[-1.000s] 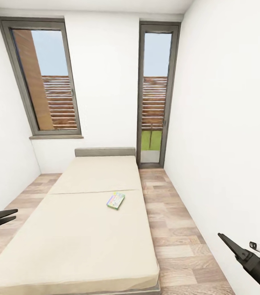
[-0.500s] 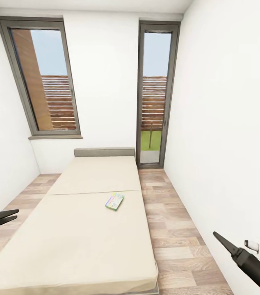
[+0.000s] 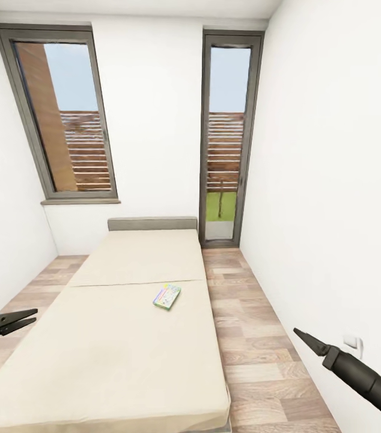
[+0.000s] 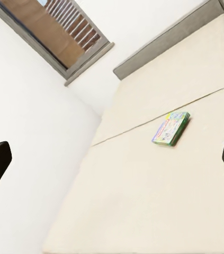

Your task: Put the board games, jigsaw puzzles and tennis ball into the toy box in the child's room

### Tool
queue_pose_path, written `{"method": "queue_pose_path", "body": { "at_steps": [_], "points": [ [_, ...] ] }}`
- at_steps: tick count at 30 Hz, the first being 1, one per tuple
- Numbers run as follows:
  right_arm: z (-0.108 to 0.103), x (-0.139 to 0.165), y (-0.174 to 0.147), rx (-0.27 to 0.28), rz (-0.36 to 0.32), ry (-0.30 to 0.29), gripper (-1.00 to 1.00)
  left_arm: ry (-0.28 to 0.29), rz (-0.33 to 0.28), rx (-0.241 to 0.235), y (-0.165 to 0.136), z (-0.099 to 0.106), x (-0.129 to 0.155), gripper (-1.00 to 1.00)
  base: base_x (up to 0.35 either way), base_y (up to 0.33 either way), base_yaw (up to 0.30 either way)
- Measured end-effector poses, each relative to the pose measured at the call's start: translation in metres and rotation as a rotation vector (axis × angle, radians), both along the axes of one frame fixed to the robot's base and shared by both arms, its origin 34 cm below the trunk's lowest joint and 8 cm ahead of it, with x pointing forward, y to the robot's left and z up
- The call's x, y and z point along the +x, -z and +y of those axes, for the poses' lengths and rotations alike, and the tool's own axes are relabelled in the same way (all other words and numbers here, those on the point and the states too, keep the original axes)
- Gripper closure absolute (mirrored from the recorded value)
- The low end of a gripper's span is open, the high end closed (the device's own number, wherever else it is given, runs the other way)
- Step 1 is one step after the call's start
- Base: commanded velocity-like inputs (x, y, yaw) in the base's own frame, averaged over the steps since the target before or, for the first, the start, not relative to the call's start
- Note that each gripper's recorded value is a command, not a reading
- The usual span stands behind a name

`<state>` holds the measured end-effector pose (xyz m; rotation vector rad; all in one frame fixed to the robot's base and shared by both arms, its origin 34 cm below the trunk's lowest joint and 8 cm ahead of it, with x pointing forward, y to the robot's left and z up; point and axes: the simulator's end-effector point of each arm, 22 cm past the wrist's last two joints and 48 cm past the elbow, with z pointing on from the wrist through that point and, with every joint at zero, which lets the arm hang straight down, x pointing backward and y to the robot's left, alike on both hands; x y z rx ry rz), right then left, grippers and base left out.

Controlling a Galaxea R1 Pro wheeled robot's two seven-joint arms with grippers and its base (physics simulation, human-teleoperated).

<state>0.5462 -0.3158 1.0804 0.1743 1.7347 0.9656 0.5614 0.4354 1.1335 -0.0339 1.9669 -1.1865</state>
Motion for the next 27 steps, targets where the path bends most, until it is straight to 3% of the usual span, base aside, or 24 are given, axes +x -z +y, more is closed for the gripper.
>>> {"method": "queue_pose_path", "body": {
  "at_steps": [7,16,27],
  "points": [
    [-0.005,0.003,0.001,-0.018,0.020,0.023,-1.00,0.021,-0.031,-0.002,0.005,-0.014,0.002,-1.00,0.001,-0.001,0.000],
    [0.001,0.000,-0.007,-0.003,-0.005,-0.003,-1.00,0.038,-0.040,-0.026,0.011,-0.030,0.005,-1.00,0.000,0.000,0.000],
    [0.005,-0.002,-0.010,0.008,-0.018,-0.020,-1.00,0.043,-0.054,-0.030,0.011,-0.034,0.005,-1.00,0.000,0.000,0.013]
  ]
}}
